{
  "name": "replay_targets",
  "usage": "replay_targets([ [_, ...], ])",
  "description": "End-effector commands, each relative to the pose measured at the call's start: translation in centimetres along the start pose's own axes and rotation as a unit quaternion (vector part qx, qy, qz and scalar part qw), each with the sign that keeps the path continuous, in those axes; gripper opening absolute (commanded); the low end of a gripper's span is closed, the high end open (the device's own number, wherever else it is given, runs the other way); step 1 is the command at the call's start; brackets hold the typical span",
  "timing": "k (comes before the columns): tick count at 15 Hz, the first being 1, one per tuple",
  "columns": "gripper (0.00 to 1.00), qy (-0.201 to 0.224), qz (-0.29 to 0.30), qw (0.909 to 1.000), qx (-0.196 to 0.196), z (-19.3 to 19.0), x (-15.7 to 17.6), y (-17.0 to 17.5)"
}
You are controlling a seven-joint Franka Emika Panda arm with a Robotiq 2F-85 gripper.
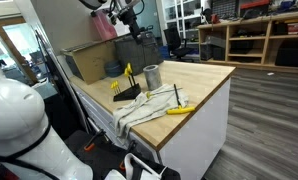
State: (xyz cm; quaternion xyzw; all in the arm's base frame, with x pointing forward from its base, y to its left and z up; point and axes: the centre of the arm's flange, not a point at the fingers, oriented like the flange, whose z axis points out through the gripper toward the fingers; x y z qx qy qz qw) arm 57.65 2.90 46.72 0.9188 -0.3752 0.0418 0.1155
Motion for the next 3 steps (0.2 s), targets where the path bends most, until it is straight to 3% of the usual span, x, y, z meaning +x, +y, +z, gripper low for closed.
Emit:
replay_targets([
  [1, 1.0, 0.0, -0.012, 0.9999, 0.0, 0.07, -0.01, -0.01],
  [3, 1.0, 0.0, -0.017, 0.9998, 0.0, 0.03, -0.1, -0.09],
])
